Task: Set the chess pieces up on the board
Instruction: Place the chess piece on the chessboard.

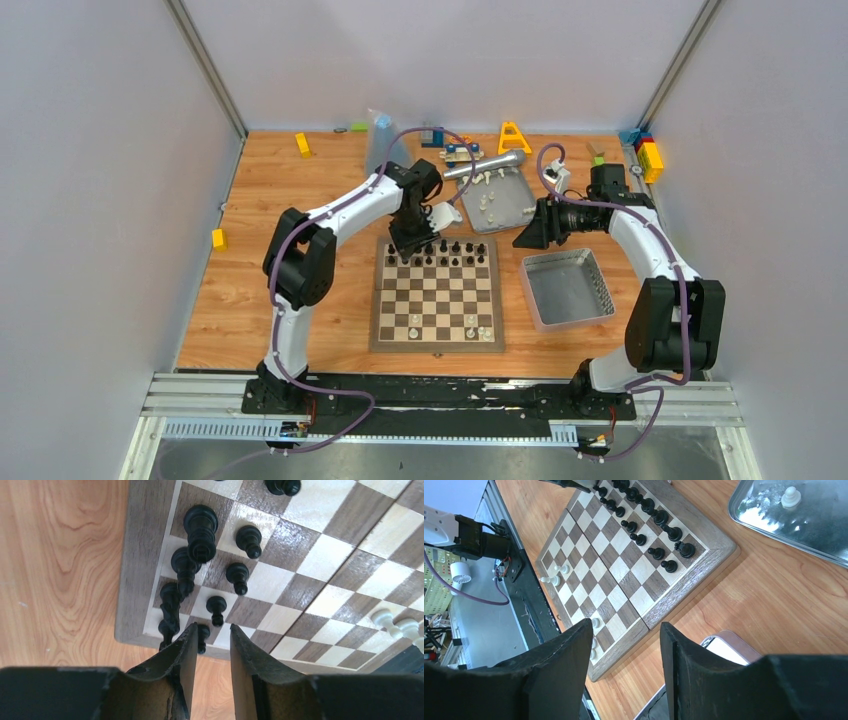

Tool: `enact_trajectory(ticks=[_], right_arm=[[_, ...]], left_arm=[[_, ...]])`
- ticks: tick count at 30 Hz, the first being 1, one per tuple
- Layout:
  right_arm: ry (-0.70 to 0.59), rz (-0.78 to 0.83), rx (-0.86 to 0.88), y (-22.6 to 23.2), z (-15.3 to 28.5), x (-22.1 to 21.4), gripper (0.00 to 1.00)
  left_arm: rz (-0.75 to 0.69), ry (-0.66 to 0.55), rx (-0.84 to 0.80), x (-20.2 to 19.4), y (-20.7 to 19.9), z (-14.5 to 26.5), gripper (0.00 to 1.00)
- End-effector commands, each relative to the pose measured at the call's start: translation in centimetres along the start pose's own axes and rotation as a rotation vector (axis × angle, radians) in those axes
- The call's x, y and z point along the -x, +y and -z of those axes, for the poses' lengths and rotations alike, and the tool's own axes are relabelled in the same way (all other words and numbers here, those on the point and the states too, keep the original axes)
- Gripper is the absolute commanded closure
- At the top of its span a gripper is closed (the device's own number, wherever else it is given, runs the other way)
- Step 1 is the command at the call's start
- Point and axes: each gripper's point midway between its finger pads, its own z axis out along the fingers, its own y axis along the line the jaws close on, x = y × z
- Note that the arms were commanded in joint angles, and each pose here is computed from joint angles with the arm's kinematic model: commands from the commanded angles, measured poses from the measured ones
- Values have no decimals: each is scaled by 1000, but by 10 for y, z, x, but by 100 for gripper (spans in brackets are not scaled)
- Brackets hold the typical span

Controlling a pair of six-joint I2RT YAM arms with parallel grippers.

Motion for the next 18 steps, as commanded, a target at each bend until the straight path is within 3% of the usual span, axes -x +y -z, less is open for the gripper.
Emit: enact_trajectory(ticks=[1,8,13,18], right_arm=[[-11,57,-17,1,2,6,46],[-39,98,-163,-11,16,26,38],[-90,151,-379,-31,40,54,19],[-156,156,-535,-45,68,88,10]], left_arm=[[-5,-126,57,13,-5,54,61],[41,-282,102,12,2,101,55],[176,-423,175,-5,33,129,49],[334,-639,311,-20,75,169,38]])
